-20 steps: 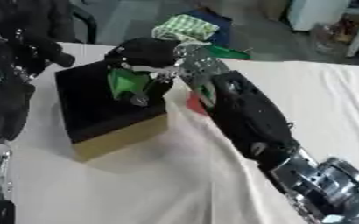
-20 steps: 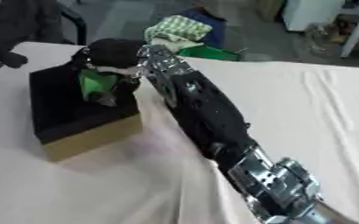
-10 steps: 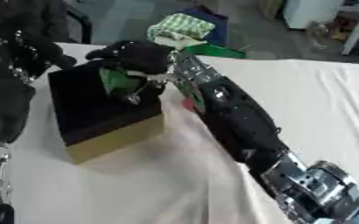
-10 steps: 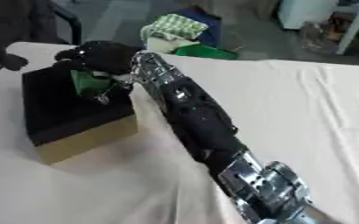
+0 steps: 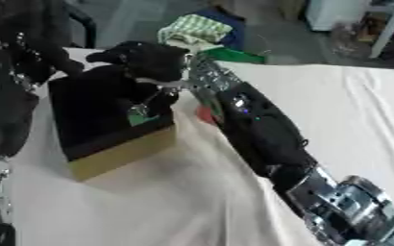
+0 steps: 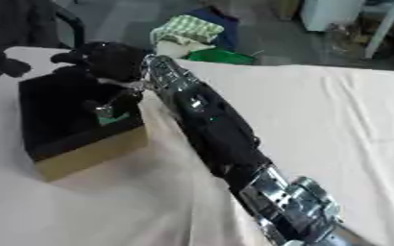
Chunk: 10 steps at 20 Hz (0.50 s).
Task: Pick up objects on the table and place them in the box.
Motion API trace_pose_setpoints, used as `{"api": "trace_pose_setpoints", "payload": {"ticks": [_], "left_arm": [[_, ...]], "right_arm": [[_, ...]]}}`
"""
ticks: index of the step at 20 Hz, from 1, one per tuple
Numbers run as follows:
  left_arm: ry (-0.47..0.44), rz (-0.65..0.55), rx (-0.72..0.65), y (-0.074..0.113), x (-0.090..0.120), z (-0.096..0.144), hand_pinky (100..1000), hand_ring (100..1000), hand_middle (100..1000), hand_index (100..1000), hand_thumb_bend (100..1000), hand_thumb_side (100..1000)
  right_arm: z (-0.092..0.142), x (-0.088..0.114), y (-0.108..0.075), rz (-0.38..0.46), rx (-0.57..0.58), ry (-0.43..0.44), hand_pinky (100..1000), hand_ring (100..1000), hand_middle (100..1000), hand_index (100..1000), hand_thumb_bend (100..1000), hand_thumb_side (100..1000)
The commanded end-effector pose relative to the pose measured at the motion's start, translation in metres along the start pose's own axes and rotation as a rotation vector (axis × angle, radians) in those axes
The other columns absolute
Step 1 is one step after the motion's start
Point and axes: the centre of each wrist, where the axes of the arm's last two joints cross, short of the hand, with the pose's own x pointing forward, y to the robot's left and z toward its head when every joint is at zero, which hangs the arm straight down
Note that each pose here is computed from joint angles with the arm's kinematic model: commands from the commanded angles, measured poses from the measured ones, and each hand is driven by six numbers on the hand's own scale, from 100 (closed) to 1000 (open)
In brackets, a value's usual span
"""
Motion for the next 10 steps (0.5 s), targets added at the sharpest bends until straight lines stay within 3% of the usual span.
{"api": "trace_pose_setpoints", "payload": {"ticks": [1, 7, 8, 9, 10], "left_arm": [[-0.016, -0.025, -0.012, 0.003, 0.008, -0.004, 704, 584, 587, 879, 100, 684], [0.016, -0.042, -0.006, 0.008, 0.005, 0.003, 703, 583, 586, 879, 100, 689], [0.020, -0.044, -0.005, 0.009, 0.005, 0.004, 703, 582, 585, 879, 100, 692], [0.024, -0.046, -0.004, 0.009, 0.004, 0.005, 703, 582, 586, 879, 100, 692], [0.028, -0.048, -0.002, 0.010, 0.004, 0.006, 703, 582, 585, 879, 100, 694]], "right_arm": [[0.014, -0.018, -0.022, -0.027, -0.029, 0.031, 918, 918, 1000, 1000, 100, 500], [0.052, -0.047, -0.027, -0.234, 0.013, 0.165, 931, 892, 1000, 1000, 100, 622], [0.059, -0.051, -0.025, -0.270, 0.029, 0.193, 933, 887, 994, 1000, 100, 567], [0.065, -0.055, -0.023, -0.304, 0.048, 0.221, 933, 887, 996, 1000, 100, 690], [0.072, -0.059, -0.018, -0.342, 0.070, 0.256, 933, 882, 988, 1000, 100, 742]]}}
